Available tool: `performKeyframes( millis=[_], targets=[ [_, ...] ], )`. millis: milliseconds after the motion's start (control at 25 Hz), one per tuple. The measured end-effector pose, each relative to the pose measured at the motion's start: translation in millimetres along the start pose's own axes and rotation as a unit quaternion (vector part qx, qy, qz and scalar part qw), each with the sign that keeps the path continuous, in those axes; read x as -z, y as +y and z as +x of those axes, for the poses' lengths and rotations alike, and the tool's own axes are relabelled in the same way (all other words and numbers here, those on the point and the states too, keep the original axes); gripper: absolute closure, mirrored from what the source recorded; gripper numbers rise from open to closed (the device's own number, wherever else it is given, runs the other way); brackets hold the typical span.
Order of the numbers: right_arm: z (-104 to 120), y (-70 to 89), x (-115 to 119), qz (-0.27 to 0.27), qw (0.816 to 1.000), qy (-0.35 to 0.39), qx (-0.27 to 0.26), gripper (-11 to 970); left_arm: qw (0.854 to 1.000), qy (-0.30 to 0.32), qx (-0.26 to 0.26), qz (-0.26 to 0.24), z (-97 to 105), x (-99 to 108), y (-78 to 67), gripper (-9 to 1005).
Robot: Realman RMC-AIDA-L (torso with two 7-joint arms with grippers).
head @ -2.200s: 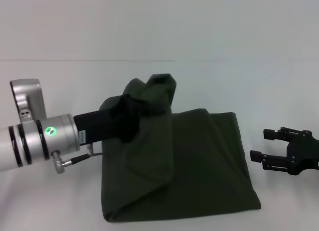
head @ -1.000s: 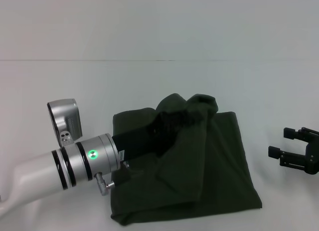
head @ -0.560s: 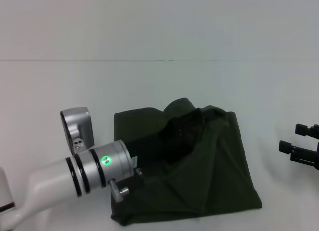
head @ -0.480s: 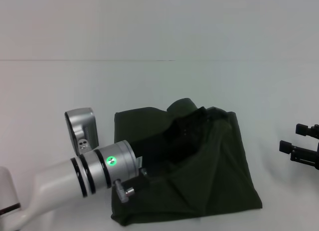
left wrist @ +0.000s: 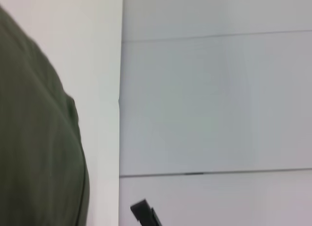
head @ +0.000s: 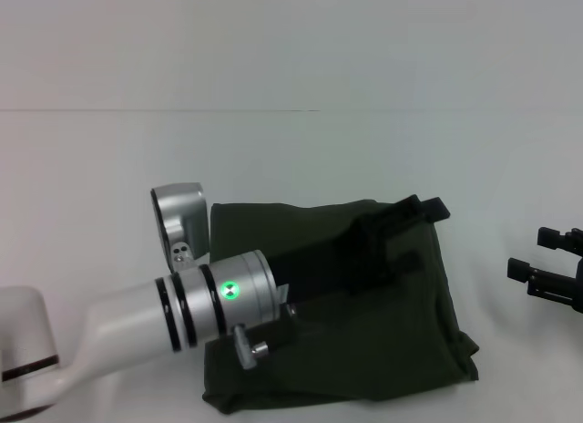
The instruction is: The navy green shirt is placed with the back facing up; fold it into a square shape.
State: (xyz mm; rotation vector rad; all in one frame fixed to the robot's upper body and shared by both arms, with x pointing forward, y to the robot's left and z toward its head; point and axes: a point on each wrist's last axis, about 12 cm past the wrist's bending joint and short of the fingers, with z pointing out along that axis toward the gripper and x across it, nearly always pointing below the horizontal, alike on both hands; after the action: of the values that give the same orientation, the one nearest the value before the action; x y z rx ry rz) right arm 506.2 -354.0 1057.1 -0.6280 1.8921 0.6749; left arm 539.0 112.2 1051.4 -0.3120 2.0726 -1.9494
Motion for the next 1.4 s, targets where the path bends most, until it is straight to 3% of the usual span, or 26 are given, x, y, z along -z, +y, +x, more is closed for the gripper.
performKeyframes(
  millis=[240,400,600,720,880,1000,1120,1400],
  targets=[
    [-0.7,1.4,2.5,-0.007,1.000,-0.006,-0.013,121,0.997,0.019,-0.067,0.020,-15.8,30.5,-8.6,30],
    [-11.4,4.2,0.8,-0.045,0.997,-0.005,-0.059,121,0.986,0.048,-0.160,-0.004,-24.4,61.8,-9.6,31],
    [-38.9,6.0,-7.1,-0.108,0.987,0.027,-0.119,121,0.957,0.036,-0.288,-0.017,-31.9,105.5,-12.8,32],
    [-57.8,10.4,-14.7,-0.151,0.978,0.055,-0.132,120,0.927,0.034,-0.374,-0.027,-36.9,131.4,-16.4,33],
    [-78.9,31.2,-29.6,-0.256,0.962,0.071,-0.067,120,0.896,0.026,-0.441,-0.046,-40.5,158.1,-15.2,33],
    [-77.9,46.7,-47.5,-0.291,0.953,0.079,0.005,120,0.879,0.018,-0.474,-0.049,-39.2,171.2,-14.7,33],
    [-70.3,52.6,-68.6,-0.269,0.954,0.116,0.064,120,0.870,0.010,-0.490,-0.053,-37.2,180.8,-14.4,33],
    [-59.8,50.2,-83.6,-0.232,0.954,0.161,0.097,127,0.867,0.004,-0.493,-0.066,-34.2,188.0,-10.2,32]
  ],
)
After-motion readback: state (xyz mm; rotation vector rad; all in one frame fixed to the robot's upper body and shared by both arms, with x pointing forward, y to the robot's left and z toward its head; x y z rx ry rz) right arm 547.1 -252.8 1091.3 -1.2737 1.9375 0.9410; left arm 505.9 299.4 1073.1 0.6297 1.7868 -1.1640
